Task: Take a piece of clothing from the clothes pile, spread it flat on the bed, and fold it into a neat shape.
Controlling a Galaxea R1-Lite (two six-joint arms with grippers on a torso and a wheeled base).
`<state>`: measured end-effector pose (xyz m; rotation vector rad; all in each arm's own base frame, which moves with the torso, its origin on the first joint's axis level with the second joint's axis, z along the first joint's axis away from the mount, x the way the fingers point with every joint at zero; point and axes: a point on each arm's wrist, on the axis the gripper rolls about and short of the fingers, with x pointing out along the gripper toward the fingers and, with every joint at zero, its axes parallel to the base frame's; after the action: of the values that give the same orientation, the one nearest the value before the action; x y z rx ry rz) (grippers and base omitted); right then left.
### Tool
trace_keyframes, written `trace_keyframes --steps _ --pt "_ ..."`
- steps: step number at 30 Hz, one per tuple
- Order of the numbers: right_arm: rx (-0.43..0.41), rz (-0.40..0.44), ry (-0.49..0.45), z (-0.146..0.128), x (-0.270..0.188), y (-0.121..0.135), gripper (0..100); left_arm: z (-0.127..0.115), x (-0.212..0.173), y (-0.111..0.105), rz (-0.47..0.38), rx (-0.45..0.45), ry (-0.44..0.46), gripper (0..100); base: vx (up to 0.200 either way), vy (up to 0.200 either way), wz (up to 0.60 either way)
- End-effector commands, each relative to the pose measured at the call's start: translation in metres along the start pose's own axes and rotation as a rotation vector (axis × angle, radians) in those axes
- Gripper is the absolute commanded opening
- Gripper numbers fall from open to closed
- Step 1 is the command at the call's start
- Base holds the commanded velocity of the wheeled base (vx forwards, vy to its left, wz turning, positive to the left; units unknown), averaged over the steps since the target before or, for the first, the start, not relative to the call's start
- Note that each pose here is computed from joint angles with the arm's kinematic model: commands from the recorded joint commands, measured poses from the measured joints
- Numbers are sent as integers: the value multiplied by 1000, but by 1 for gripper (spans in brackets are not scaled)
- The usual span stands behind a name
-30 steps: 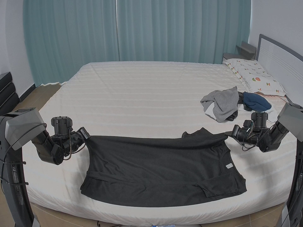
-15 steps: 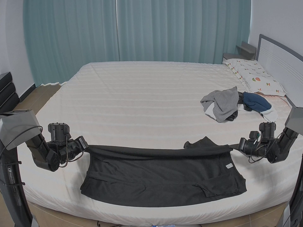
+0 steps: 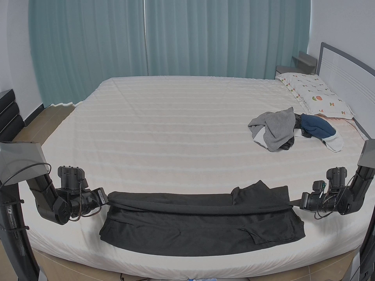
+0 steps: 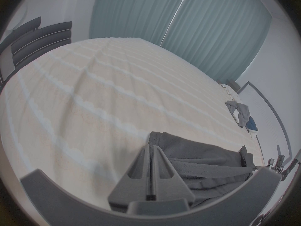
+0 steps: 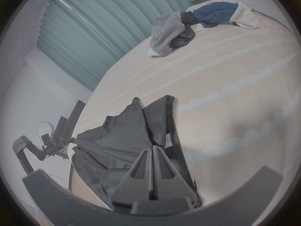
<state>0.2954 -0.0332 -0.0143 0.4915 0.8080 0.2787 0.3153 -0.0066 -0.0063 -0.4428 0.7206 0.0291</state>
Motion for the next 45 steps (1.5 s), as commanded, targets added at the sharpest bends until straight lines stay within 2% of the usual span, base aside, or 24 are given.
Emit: trace_keyframes --steps 1,6,7,10,11,16,20,23,26,30,31,32,36,45 --pt "11 -5 22 -5 3 -2 0 -5 0 2 8 0 20 0 0 0 0" --pt "15 -10 41 -9 9 -5 0 -11 0 2 9 2 43 0 0 0 0" --pt "15 -12 41 -9 9 -5 100 -13 1 1 10 5 48 0 0 0 0" --pt "14 -8 37 -8 10 -4 100 -15 2 0 8 8 56 0 0 0 0" --pt "15 -5 32 -7 9 -3 100 -15 2 0 6 9 58 100 0 0 0" --pt "18 3 4 0 3 2 100 -15 2 -1 5 3 54 100 0 0 0" --pt "98 20 -44 9 -12 16 100 -11 -3 0 9 -29 38 100 0 0 0" --pt "155 41 -74 13 -22 35 100 2 -13 -2 1 -109 -12 100 0 0 0" --pt "213 26 -101 15 -26 55 100 11 -24 -6 -13 -192 -40 100 0 0 0" --pt "308 -17 -125 10 -18 77 100 7 -32 -11 1 -258 14 100 0 0 0" --pt "308 -17 -125 10 -18 77 100 7 -32 -11 1 -258 14 100 0 0 0" --pt "375 -28 -128 6 -14 86 100 0 -31 -14 17 -313 57 100 0 0 0" --pt "452 -25 -111 1 -10 90 100 -7 -27 -15 37 -389 84 100 0 0 0" --pt "469 -36 -98 -5 -12 88 100 -21 -9 -15 62 -382 129 100 0 0 0"
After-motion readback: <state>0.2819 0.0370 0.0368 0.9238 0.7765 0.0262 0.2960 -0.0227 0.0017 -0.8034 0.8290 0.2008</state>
